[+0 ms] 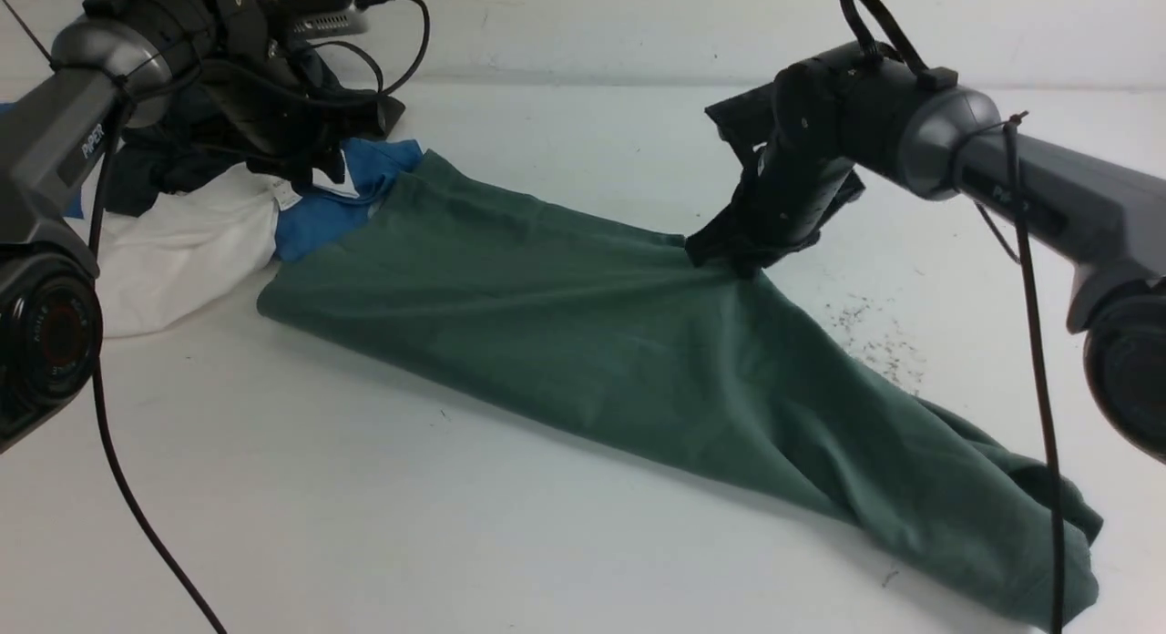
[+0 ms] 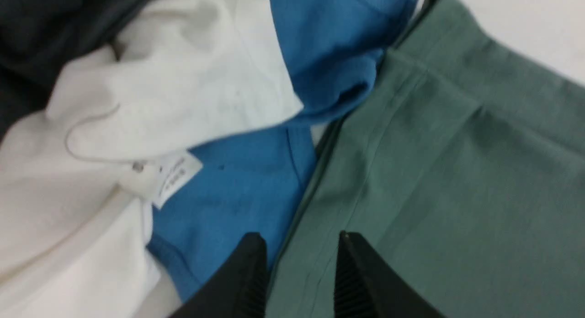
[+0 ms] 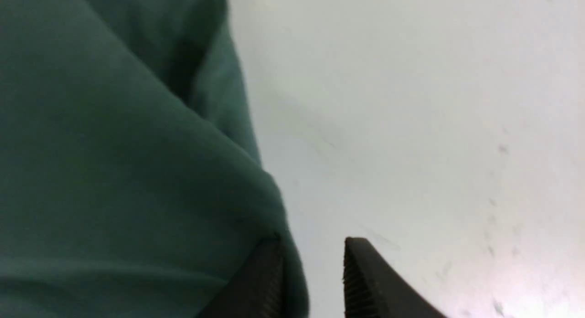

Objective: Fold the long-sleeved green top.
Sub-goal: Use both arms to drag the lower edge of the fabric forward and fold it over the upper edge

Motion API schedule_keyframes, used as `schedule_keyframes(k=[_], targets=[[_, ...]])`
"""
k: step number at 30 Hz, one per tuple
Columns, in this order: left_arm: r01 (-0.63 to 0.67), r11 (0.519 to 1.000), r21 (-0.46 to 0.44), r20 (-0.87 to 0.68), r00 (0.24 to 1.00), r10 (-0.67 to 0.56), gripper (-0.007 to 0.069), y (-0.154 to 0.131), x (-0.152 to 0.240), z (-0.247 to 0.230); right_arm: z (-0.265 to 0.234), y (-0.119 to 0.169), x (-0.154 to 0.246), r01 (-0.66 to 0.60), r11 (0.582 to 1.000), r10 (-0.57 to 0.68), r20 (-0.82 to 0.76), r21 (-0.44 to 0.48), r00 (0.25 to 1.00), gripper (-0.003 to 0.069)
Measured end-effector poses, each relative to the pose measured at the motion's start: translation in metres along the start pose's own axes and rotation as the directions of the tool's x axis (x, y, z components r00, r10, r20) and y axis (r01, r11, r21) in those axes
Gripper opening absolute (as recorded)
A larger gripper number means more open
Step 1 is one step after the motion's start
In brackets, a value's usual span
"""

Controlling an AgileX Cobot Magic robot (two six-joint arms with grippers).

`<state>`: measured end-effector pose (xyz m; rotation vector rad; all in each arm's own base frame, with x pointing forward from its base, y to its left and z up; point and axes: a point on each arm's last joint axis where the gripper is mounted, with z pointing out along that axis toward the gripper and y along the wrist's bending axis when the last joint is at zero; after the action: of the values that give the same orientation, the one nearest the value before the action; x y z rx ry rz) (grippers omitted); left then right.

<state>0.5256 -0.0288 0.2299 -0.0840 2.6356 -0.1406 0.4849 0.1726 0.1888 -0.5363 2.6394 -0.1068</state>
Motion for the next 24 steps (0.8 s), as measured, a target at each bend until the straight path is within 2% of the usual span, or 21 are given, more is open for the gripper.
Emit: schedule_keyframes(k=[4,7,11,14,15,16,18,21,24], targets=[[-0.046,0.999,-0.024,-0.105,0.994,0.043,0.0111,0.003,0.009,-0.005,-0.003,-0.004,0.008,-0.025,0.999,0.028,-0.088,0.040,0.996,0.0290],[-0.091,0.996,-0.023,-0.145,0.986,0.086,0.0018,0.003,0.011,-0.015,-0.020,-0.007,0.009,-0.037,0.998,0.042,-0.121,0.048,0.992,0.0367],[-0.148,0.989,-0.014,-0.135,0.980,0.144,-0.0004,0.002,0.009,-0.024,-0.048,-0.010,0.004,-0.035,0.999,0.038,-0.079,0.036,0.996,0.0382],[-0.202,0.979,0.017,-0.130,0.971,0.203,-0.0004,-0.001,0.009,-0.026,-0.086,-0.013,-0.002,-0.042,0.999,0.042,-0.010,-0.006,0.999,0.0288],[-0.214,0.976,0.032,-0.129,0.968,0.217,-0.0004,-0.002,0.009,-0.026,-0.098,-0.012,-0.003,-0.049,0.998,0.050,0.011,-0.025,0.999,0.0227],[-0.218,0.975,0.033,-0.129,0.967,0.220,-0.0004,-0.002,0.009,-0.026,-0.102,-0.012,-0.003,-0.051,0.998,0.052,0.018,-0.034,0.998,0.0216],[-0.234,0.969,0.078,-0.121,0.963,0.242,-0.0004,-0.006,0.010,-0.026,-0.127,-0.011,0.004,-0.062,0.994,0.066,0.036,-0.085,0.997,0.0062],[-0.258,0.958,0.124,-0.114,0.956,0.272,-0.0004,-0.010,0.010,-0.024,-0.139,-0.010,0.027,-0.062,0.993,0.061,-0.012,-0.099,0.998,0.0000],[-0.263,0.951,0.164,-0.127,0.950,0.285,-0.0004,-0.012,0.014,-0.012,-0.149,-0.010,0.050,-0.061,0.993,0.055,-0.057,-0.100,0.997,-0.0012]])
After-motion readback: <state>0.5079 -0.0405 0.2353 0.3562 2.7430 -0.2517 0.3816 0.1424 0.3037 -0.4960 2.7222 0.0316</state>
